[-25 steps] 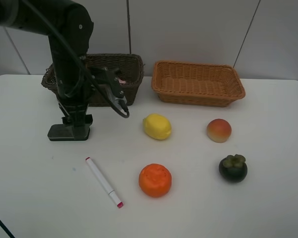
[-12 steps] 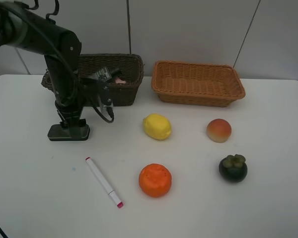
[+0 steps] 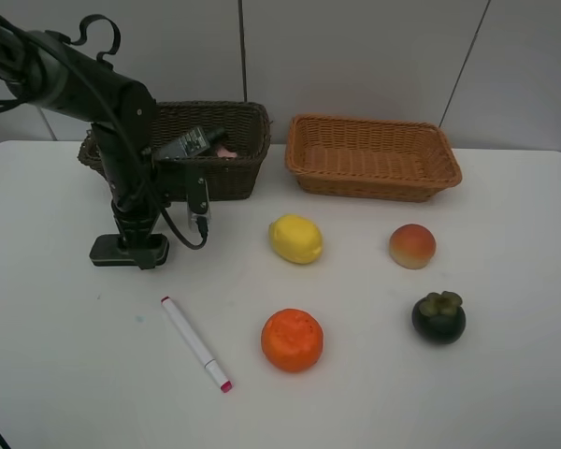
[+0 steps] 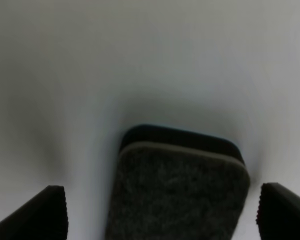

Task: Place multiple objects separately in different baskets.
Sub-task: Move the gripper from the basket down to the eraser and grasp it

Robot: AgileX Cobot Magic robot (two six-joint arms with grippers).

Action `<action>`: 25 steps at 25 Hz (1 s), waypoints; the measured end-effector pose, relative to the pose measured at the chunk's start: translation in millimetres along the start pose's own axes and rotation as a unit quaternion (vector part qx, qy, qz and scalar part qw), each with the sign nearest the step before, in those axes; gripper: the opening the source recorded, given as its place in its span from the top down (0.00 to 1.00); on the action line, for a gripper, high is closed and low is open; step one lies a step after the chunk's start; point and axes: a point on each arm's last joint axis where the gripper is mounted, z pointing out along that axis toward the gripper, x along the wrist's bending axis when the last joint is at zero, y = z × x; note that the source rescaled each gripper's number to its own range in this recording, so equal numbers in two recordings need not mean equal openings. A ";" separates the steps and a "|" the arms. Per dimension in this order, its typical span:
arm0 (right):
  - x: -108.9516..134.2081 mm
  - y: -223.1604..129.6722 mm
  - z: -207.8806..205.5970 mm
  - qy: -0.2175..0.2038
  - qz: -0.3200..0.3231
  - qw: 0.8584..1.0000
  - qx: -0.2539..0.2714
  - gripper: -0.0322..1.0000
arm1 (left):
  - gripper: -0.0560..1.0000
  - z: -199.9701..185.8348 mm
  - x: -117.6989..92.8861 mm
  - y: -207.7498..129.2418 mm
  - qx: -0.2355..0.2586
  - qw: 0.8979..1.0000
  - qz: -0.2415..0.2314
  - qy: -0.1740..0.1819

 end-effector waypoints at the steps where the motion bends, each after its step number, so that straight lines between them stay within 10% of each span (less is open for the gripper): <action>1: 0.0 0.0 0.0 0.000 0.000 1.000 0.000 0.15 | 0.00 2.7 0.6 -0.8 0.001 1.000 0.000 -0.001; 12: 0.0 0.0 0.0 0.000 0.000 1.000 0.000 0.15 | 0.01 15.7 4.7 -6.8 0.004 1.000 -0.011 -0.007; 17: 0.0 0.0 0.0 0.000 0.000 1.000 0.000 0.15 | 0.40 15.5 5.1 -7.1 0.007 0.999 -0.036 -0.006; 25: 0.0 0.0 0.0 0.000 0.000 1.000 0.000 0.15 | 0.40 14.4 5.2 -7.3 0.013 0.998 -0.060 -0.013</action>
